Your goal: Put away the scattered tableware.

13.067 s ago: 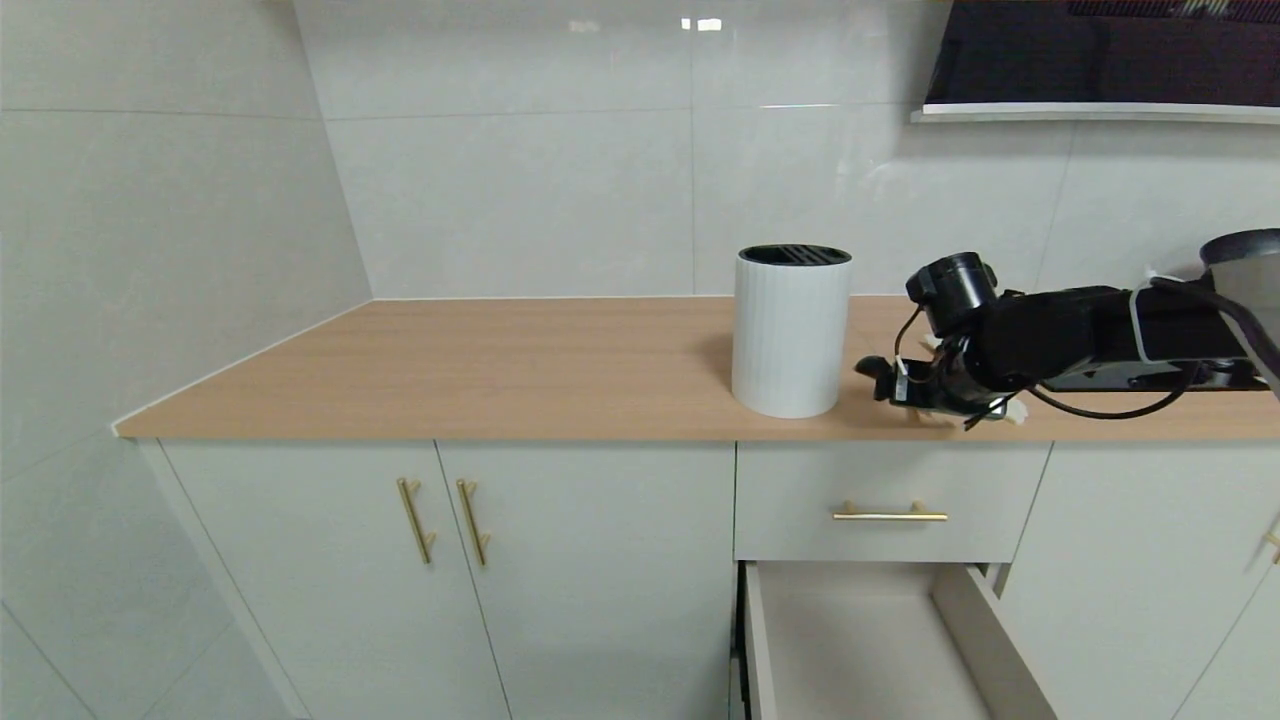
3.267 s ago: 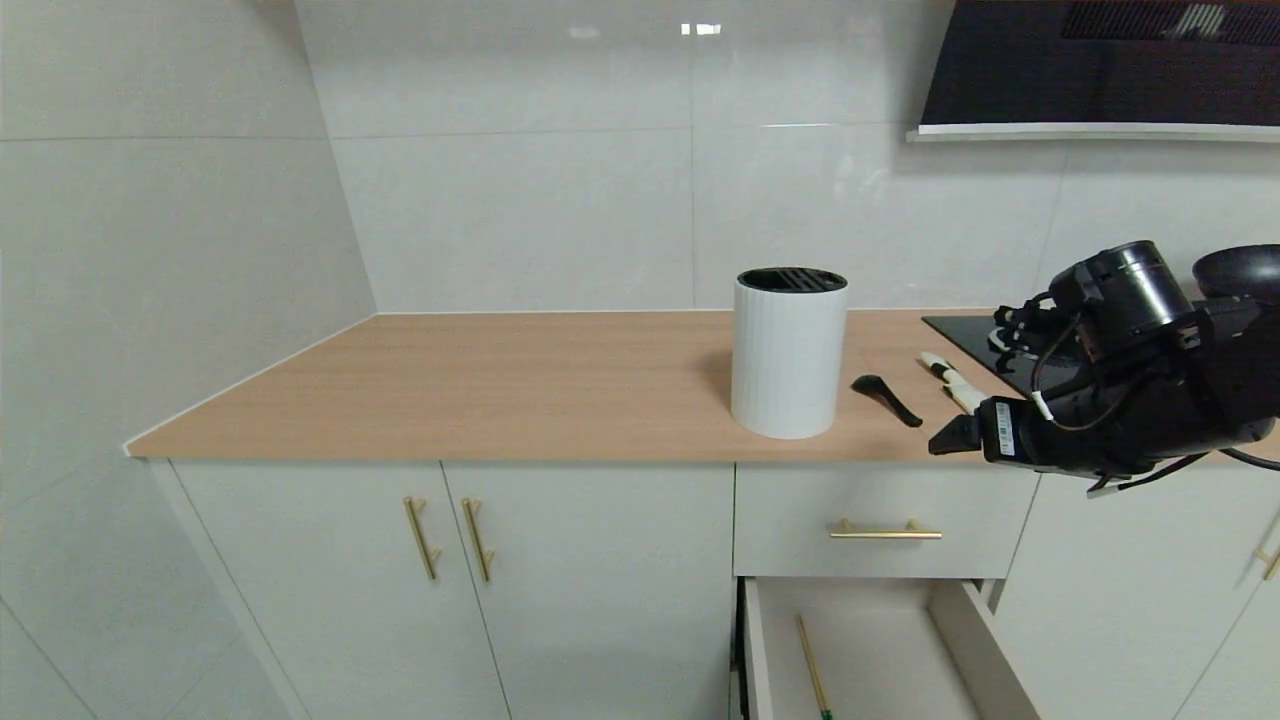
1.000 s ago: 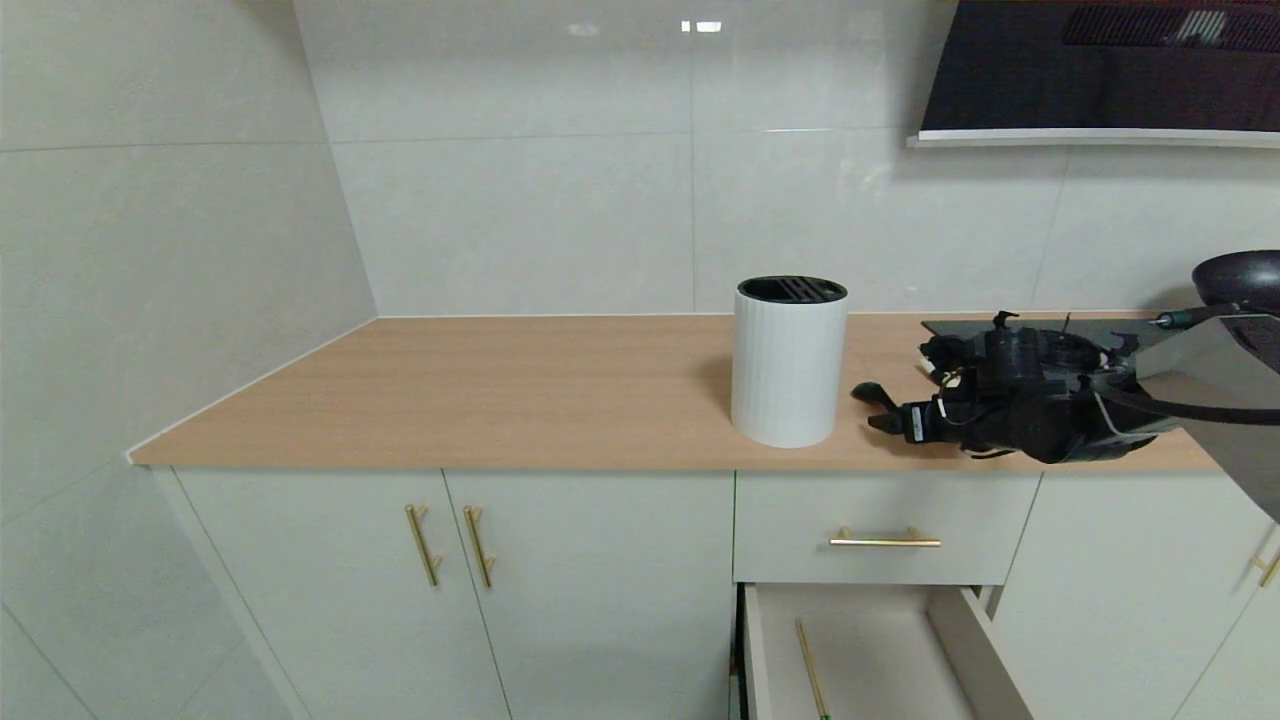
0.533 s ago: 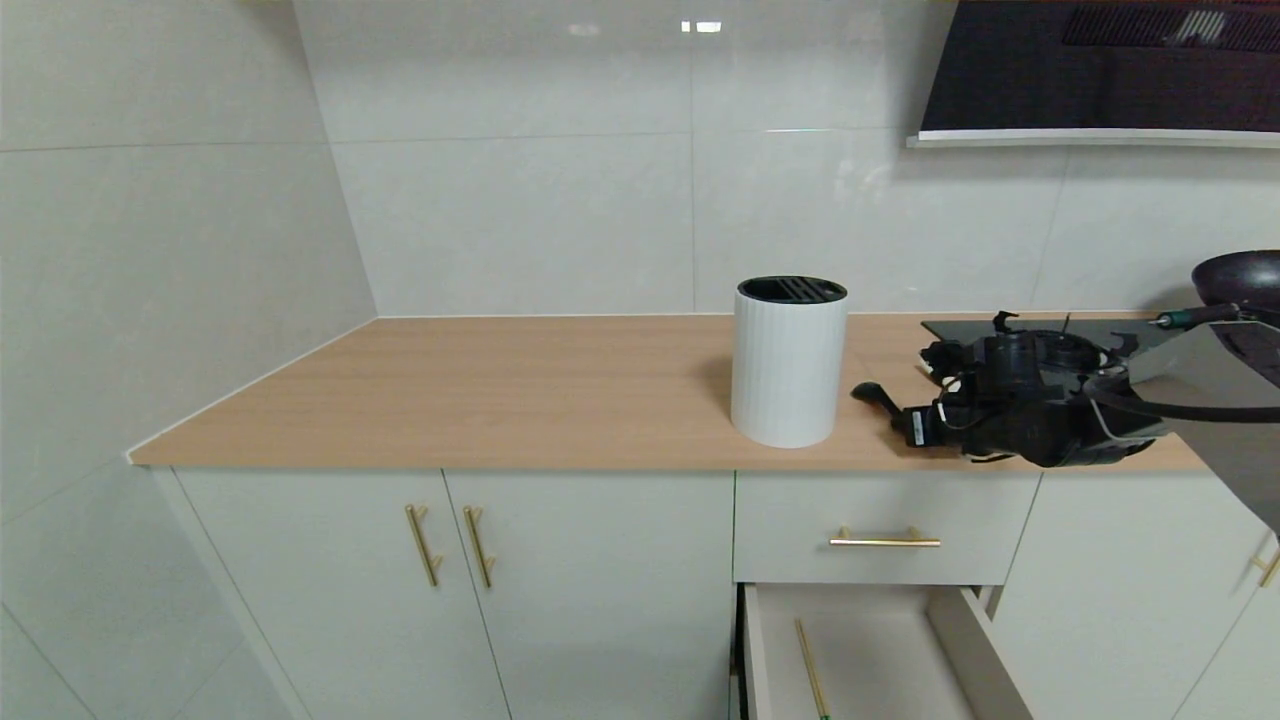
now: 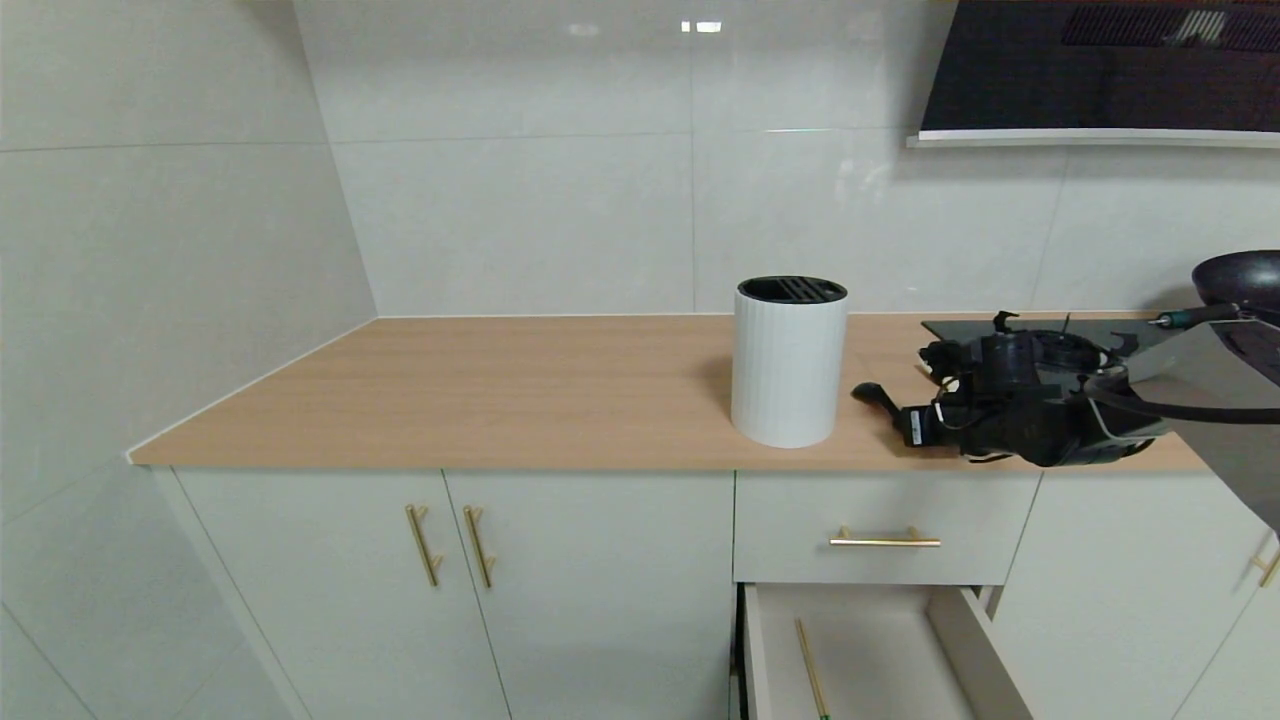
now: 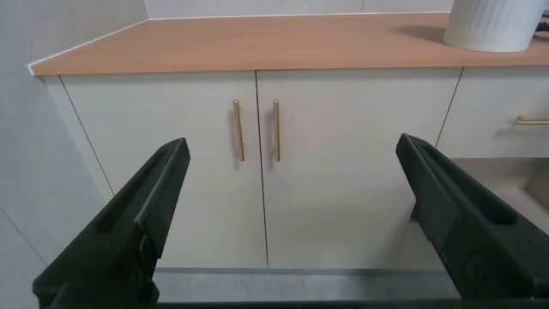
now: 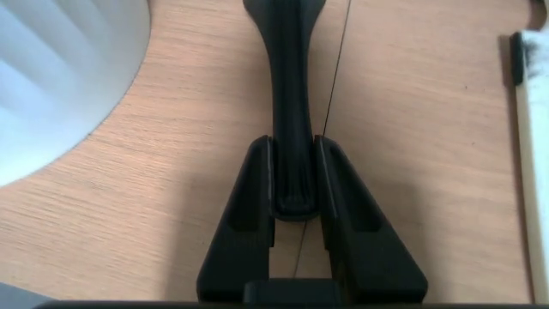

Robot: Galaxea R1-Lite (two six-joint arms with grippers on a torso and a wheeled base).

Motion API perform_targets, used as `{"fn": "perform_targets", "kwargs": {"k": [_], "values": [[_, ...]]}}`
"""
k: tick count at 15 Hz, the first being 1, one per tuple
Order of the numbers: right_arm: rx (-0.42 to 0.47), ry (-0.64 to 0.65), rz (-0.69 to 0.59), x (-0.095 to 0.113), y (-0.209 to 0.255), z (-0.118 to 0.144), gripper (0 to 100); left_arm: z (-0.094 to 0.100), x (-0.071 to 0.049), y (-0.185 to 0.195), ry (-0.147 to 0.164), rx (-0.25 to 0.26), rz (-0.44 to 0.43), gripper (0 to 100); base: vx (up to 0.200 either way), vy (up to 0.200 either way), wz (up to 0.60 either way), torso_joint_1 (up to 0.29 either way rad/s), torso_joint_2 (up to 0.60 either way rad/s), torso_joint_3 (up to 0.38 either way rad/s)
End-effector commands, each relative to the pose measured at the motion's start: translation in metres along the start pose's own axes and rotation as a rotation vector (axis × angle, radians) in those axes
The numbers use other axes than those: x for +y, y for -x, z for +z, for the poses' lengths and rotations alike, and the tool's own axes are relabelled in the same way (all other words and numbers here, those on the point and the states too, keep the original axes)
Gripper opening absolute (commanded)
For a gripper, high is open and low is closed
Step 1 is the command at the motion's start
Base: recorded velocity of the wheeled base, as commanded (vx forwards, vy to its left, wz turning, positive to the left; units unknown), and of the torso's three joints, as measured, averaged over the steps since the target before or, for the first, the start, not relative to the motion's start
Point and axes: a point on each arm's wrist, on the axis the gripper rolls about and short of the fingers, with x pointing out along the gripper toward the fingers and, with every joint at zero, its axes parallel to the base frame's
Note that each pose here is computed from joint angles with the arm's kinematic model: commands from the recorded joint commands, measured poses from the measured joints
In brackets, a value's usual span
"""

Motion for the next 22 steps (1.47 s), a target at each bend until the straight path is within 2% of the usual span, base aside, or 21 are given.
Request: {"fn": "perform_targets", "kwargs": {"k": [1, 3, 6, 8, 11, 12, 17, 20, 22], "values": [[-0.042, -0.049, -0.023, 0.003, 0.021, 0.019, 0, 0.000, 0.000, 0.000, 0.000, 0.000, 0.000, 100, 0.000, 0.000, 0.00, 0.000, 0.00, 0.000], [-0.069, -0.077, -0.023, 0.007, 0.056, 0.032, 0, 0.000, 0.000, 0.000, 0.000, 0.000, 0.000, 100, 0.000, 0.000, 0.00, 0.000, 0.00, 0.000], [-0.077, -0.088, -0.010, 0.021, 0.118, 0.035, 0, 0.000, 0.000, 0.000, 0.000, 0.000, 0.000, 100, 0.000, 0.000, 0.00, 0.000, 0.00, 0.000], [-0.045, -0.094, -0.013, 0.025, 0.157, 0.025, 0, 0.000, 0.000, 0.000, 0.000, 0.000, 0.000, 100, 0.000, 0.000, 0.00, 0.000, 0.00, 0.000], [0.008, -0.102, -0.013, 0.027, 0.191, 0.000, 0, 0.000, 0.000, 0.000, 0.000, 0.000, 0.000, 100, 0.000, 0.000, 0.00, 0.000, 0.00, 0.000], [0.040, -0.105, -0.014, 0.029, 0.202, -0.015, 0, 0.000, 0.000, 0.000, 0.000, 0.000, 0.000, 100, 0.000, 0.000, 0.00, 0.000, 0.00, 0.000], [0.119, -0.087, 0.014, 0.041, 0.219, -0.047, 0, 0.000, 0.000, 0.000, 0.000, 0.000, 0.000, 100, 0.000, 0.000, 0.00, 0.000, 0.00, 0.000], [0.221, -0.082, 0.022, 0.045, 0.200, -0.067, 0, 0.000, 0.000, 0.000, 0.000, 0.000, 0.000, 100, 0.000, 0.000, 0.00, 0.000, 0.00, 0.000], [0.248, -0.064, 0.038, 0.052, 0.188, -0.076, 0, 0.000, 0.000, 0.000, 0.000, 0.000, 0.000, 100, 0.000, 0.000, 0.00, 0.000, 0.00, 0.000]]}}
